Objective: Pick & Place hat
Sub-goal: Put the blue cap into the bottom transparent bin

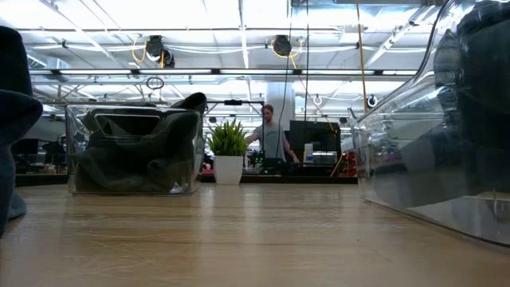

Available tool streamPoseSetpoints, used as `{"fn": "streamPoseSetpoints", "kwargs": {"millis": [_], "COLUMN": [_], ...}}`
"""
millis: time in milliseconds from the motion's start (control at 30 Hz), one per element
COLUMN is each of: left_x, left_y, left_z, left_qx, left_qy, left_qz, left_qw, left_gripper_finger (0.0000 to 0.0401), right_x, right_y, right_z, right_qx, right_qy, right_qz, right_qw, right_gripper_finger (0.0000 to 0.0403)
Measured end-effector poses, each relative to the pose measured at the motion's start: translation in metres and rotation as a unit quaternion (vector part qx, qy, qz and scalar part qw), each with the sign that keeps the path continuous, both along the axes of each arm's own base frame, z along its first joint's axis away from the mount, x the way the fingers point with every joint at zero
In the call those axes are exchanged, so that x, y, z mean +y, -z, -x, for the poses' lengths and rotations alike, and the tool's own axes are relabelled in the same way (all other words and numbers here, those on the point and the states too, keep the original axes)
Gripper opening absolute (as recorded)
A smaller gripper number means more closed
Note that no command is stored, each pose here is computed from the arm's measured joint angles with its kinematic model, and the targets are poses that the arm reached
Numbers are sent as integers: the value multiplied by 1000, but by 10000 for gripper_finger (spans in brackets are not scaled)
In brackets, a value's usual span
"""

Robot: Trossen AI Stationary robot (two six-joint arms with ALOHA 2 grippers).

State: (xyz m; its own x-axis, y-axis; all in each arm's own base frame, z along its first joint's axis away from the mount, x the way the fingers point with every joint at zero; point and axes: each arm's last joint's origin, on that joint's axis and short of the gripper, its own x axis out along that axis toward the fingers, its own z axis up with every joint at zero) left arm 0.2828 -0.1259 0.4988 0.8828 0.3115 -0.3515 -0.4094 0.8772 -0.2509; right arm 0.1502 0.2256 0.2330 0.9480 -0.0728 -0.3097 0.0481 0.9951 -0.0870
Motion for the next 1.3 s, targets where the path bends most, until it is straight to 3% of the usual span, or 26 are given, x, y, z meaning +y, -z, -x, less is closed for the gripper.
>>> {"fn": "streamPoseSetpoints", "kwargs": {"millis": [167,433,600,800,1067,1167,1300], "left_x": [0,0,0,0,0,0,0], "left_y": [0,0,0,0,0,0,0], "left_z": [0,0,0,0,0,0,0], "left_qx": [0,0,0,0,0,0,0], "left_qy": [0,0,0,0,0,0,0], "left_qz": [0,0,0,0,0,0,0], "left_qw": [1000,1000,1000,1000,1000,1000,1000], "left_gripper_finger": [120,120,120,120,120,120,120], "right_x": [-17,-38,-38,-32,-31,-33,-39], "right_y": [8,34,31,14,-2,-8,-19], "right_z": [17,16,12,2,-25,-34,-30], "right_qx": [12,202,264,253,134,111,145], "right_qy": [57,101,86,-15,-69,-78,-123], "right_qz": [35,-39,-118,-155,-86,-95,-121], "right_qw": [998,973,953,955,985,986,974], "right_gripper_finger": [0,0,0,0,0,0,0]}}
